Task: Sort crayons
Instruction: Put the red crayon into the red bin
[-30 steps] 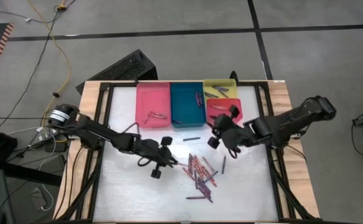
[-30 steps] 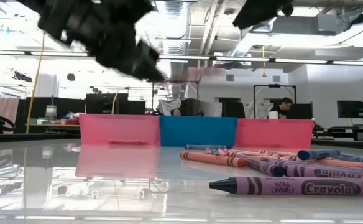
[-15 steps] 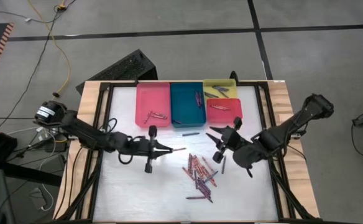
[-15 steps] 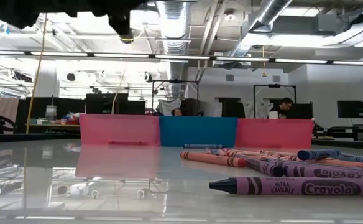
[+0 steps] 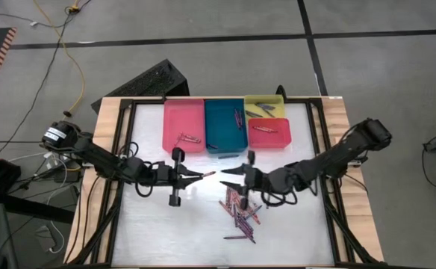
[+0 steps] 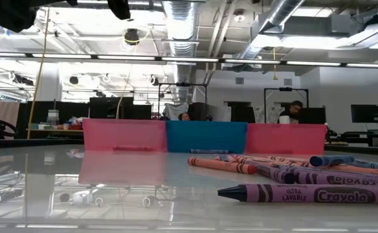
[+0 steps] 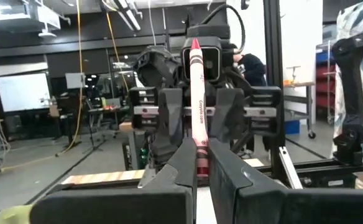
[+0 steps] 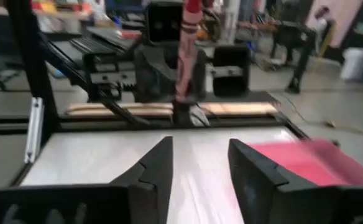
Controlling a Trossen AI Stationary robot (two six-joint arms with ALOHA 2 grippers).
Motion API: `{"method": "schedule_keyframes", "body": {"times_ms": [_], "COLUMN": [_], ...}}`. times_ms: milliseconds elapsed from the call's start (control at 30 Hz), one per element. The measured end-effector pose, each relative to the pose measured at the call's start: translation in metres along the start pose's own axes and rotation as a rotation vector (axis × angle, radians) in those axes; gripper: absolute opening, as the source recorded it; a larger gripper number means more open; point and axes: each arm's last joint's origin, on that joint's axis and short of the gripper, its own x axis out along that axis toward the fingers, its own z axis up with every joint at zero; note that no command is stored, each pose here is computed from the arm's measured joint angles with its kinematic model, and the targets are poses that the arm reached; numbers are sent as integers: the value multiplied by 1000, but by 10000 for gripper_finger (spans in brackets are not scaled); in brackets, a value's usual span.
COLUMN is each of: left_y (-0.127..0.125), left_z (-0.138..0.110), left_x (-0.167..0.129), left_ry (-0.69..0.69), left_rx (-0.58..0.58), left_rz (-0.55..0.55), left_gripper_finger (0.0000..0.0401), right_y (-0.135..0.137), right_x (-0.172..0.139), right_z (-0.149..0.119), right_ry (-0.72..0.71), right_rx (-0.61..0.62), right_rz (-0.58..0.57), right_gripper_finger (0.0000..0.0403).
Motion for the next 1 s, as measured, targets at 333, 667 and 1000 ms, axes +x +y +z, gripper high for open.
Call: {"method": "schedule_keyframes", "body": {"times_ms": [333,667,1000], "left_y": [-3,-2,-2], "left_z": [1,0,0], "left_x": [-1,-1,-1], "left_ry": [-5,8,16], "left_rx": [29,44,47], "left_rz": [4,27,35], "left_gripper_finger": [6,6,6], "right_y": [-10,-15,-20], "right_x": [19,22,40], "right_z": [5,11,4], "right_ry": [-135,-216,-244], "right_rx": [35,44,49], "right_rz": [138,186,191], "right_gripper_finger": [233,234,234]}}
